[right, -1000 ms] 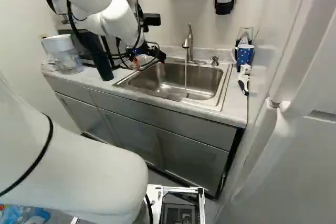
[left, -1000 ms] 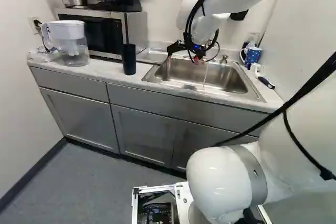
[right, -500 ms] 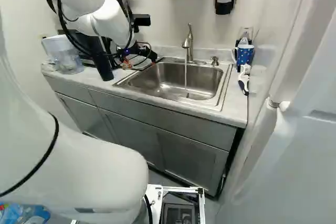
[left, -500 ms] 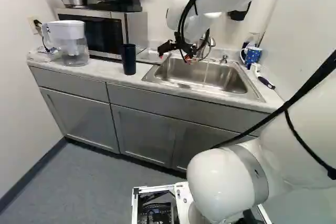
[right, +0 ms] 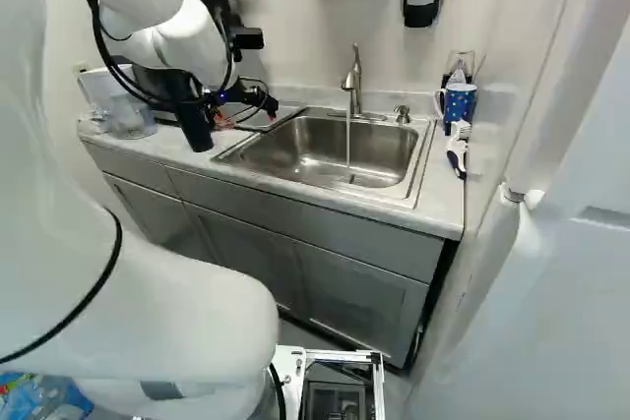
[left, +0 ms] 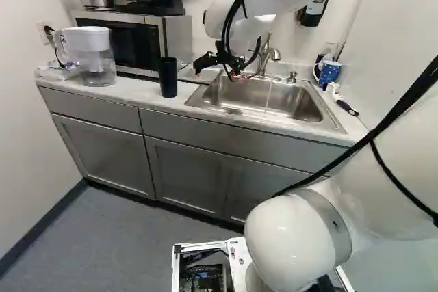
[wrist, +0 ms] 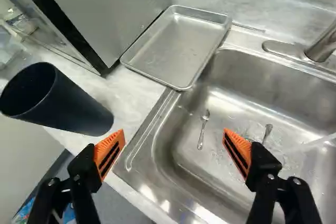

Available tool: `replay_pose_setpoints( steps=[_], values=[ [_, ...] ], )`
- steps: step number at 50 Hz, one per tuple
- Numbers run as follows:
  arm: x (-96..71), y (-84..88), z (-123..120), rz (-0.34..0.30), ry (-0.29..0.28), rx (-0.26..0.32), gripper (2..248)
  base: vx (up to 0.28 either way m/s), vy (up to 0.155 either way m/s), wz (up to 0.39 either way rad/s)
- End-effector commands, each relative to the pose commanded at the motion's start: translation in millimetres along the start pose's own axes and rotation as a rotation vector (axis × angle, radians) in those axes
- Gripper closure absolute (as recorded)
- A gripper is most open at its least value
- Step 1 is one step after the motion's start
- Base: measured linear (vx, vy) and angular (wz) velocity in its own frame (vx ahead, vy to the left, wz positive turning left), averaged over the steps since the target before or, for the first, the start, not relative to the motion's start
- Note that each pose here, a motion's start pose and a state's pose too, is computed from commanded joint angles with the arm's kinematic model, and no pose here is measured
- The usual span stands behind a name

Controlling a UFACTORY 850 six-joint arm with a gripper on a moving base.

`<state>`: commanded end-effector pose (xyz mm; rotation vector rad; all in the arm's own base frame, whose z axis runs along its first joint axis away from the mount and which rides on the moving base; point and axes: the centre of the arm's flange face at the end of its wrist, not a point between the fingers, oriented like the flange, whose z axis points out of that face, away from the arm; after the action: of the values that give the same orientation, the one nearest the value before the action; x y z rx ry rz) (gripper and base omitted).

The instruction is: Rinse the cup and place it in the tray

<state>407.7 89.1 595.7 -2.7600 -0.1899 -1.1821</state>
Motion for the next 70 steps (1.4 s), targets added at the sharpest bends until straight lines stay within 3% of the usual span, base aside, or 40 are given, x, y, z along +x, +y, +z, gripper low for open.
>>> replay_pose_setpoints(
  steps=[70],
  values=[
    [6.7,-110.6,15,-0.169,-0.027,0.177,3,0.000,0.000,0.000]
  ],
)
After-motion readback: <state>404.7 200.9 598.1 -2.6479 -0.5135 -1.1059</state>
